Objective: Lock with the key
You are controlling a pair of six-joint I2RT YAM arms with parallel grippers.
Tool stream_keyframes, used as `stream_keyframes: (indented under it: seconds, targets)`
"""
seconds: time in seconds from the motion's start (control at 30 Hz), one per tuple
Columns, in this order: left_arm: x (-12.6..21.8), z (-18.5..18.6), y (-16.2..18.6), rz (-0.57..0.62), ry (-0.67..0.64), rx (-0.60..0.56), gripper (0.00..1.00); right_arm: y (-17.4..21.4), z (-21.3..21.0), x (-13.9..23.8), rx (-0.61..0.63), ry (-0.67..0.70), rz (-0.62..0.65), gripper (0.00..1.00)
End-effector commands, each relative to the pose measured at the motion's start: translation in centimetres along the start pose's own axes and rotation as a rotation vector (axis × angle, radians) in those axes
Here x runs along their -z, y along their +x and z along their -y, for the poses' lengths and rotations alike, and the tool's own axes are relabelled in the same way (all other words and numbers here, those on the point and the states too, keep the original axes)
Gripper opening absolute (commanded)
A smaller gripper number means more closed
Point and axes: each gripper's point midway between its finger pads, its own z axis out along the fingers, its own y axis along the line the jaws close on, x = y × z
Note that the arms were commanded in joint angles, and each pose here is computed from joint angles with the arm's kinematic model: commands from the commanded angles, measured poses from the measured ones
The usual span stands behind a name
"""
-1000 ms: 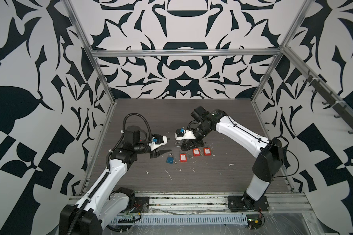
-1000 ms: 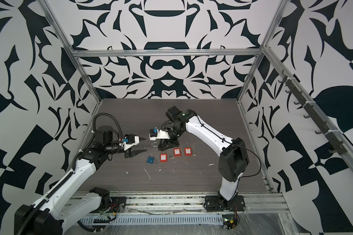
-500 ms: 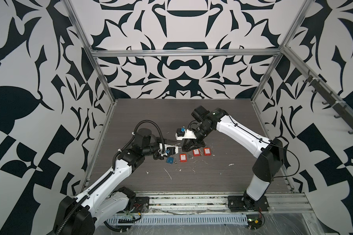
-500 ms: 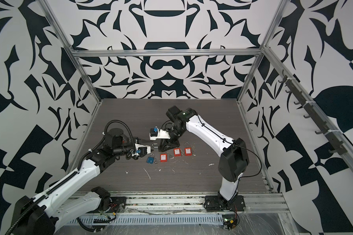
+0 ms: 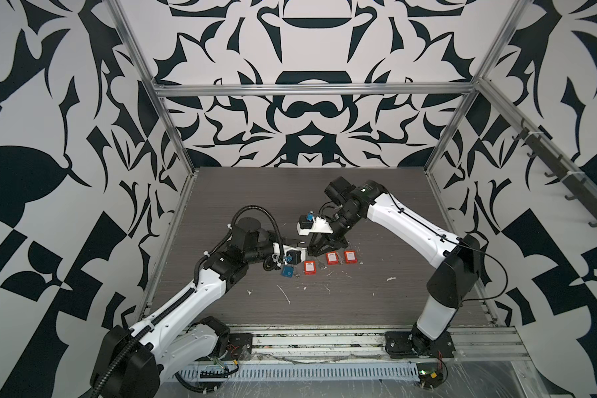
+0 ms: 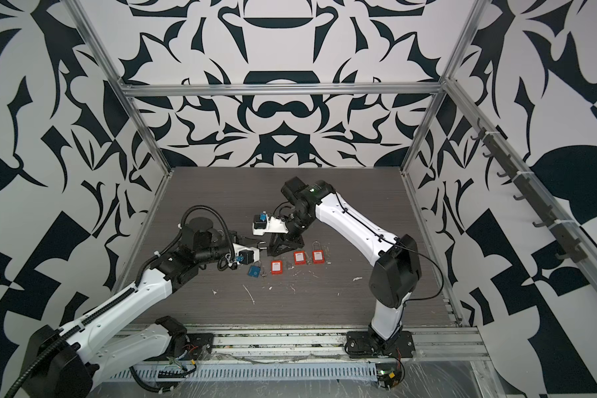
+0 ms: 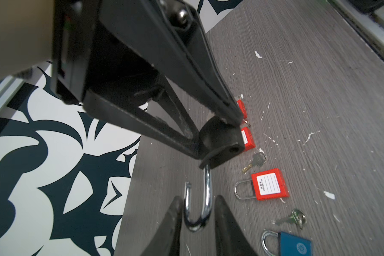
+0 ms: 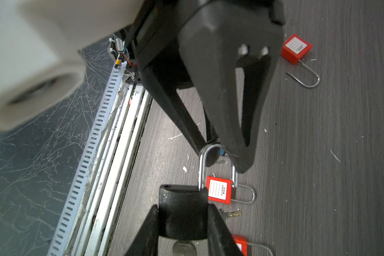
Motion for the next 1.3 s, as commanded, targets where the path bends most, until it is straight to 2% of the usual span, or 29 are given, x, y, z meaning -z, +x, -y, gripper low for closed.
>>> stream_keyframes:
  seconds: [0.0, 0.27, 0.4, 0.47, 0.5, 0.57, 0.67, 0.77, 0.83, 0.97, 1.03, 1.17, 1.27]
  targets:
    - [-0.3, 0.9, 0.2, 0.001, 0.017, -0.014, 0.23, -1.8, -1.2, 1.2, 0.017, -0.017, 0.046, 0.11]
    - [-0.2, 1.6, -0.5, 0.008, 0.037, 0.028, 0.11, -1.6, -1.1, 1.0, 0.005, -0.023, 0.034, 0.1]
    - [0.1, 1.7, -1.0, 0.02, 0.044, 0.106, 0.04, -1.8, -1.0, 1.0, 0.013, -0.019, 0.036, 0.14]
    - [0.3, 1.4, -1.3, 0.023, 0.035, 0.174, 0.0, -1.8, -0.8, 1.0, 0.024, -0.005, 0.027, 0.24]
    - [0.4, 1.3, -1.5, 0.028, 0.032, 0.186, 0.0, -1.8, -0.9, 1.0, 0.028, 0.001, 0.027, 0.29]
    - [0.7, 1.1, -2.1, 0.049, 0.03, 0.281, 0.0, -1.9, -0.8, 1.1, 0.034, 0.017, 0.031, 0.4]
    - [1.1, 1.0, -2.5, 0.06, 0.024, 0.368, 0.0, -2.3, -1.1, 1.4, 0.053, 0.032, 0.054, 0.47]
    - [1.4, 0.9, -2.6, 0.067, 0.003, 0.429, 0.0, -2.8, -1.4, 2.1, 0.087, 0.07, 0.09, 0.59]
    - [1.6, 1.1, -2.6, 0.068, 0.008, 0.469, 0.0, -2.9, -1.5, 2.5, 0.122, 0.114, 0.107, 0.61]
    - [1.8, 1.8, -2.8, 0.073, 0.048, 0.544, 0.0, -3.2, -1.3, 3.6, 0.19, 0.242, 0.141, 0.61]
    - [1.9, 1.9, -3.0, 0.083, 0.065, 0.579, 0.0, -3.0, -1.1, 4.0, 0.182, 0.284, 0.137, 0.58]
    - [2.2, 1.7, -3.5, 0.13, 0.1, 0.657, 0.0, -1.7, -1.7, 3.1, 0.136, 0.24, 0.113, 0.48]
    - [2.2, 1.6, -3.5, 0.145, 0.127, 0.706, 0.0, -1.5, -2.3, 2.4, 0.117, 0.199, 0.125, 0.45]
